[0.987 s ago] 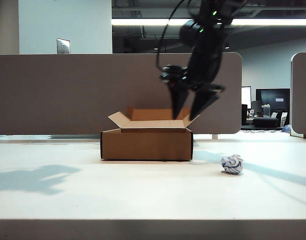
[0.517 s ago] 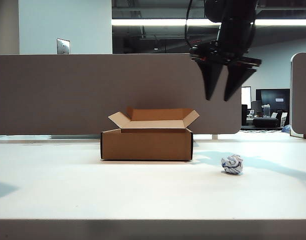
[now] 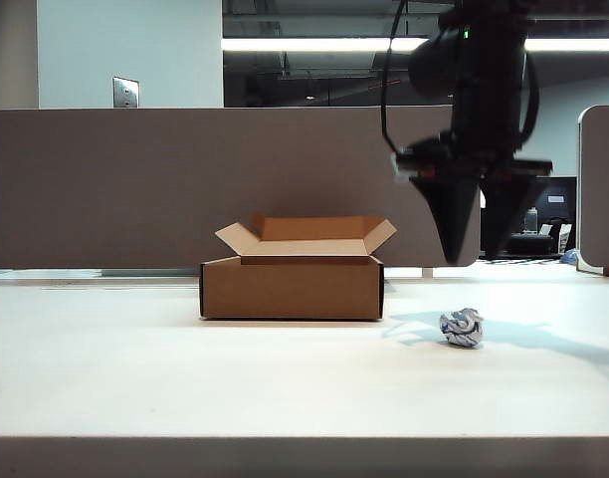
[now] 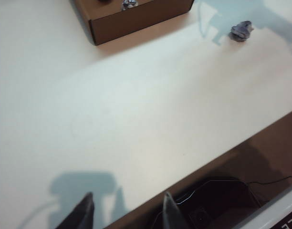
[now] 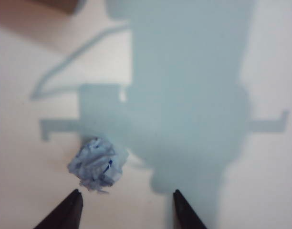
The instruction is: Pick up all the paper balls on the table and put them in the paper box.
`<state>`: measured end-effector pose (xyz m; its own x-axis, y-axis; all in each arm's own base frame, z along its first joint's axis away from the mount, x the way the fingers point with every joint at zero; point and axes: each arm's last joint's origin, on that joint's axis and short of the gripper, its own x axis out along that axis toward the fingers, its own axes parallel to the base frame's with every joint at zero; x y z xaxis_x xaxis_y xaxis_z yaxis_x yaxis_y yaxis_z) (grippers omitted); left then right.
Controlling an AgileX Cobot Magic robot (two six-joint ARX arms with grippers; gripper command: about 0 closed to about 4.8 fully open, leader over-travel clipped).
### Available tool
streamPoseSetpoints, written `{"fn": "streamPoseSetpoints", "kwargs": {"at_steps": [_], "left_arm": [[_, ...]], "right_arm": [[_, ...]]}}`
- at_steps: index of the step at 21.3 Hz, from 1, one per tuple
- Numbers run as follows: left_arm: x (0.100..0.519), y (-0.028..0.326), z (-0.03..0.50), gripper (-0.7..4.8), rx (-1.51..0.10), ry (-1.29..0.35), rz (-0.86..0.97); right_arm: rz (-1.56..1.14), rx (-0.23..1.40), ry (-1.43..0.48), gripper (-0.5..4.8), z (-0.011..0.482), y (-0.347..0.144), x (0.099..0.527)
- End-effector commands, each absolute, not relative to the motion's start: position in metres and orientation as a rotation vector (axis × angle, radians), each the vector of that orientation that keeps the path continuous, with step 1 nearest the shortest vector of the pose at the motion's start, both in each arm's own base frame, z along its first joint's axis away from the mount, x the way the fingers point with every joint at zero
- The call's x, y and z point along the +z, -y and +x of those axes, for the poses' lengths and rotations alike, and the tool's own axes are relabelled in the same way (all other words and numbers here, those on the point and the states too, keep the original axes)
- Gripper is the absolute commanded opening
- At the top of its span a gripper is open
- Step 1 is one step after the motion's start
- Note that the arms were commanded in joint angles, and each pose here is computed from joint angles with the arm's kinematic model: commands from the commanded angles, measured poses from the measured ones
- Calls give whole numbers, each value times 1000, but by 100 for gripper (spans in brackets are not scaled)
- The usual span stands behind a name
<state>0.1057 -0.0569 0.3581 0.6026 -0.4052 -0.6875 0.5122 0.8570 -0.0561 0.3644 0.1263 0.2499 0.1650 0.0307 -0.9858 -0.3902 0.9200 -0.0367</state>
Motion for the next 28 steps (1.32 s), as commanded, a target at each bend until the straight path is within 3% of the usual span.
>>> {"fn": "streamPoseSetpoints", "kwargs": {"at_steps": [1, 9, 13, 28], "left_arm": [[360, 56, 103, 178, -541, -742, 142], [360, 52, 96, 178, -537, -746, 135], [360, 50, 91, 178, -532, -757, 135], [359, 47, 86, 179, -530, -766, 133]], "right_arm": [[-323, 320, -1405, 261, 356, -134, 238], [-342, 366, -1412, 261, 343, -159, 219], [-392, 295, -1394, 261, 344, -156, 219], [-397, 283, -1390, 277, 348, -156, 214]]}}
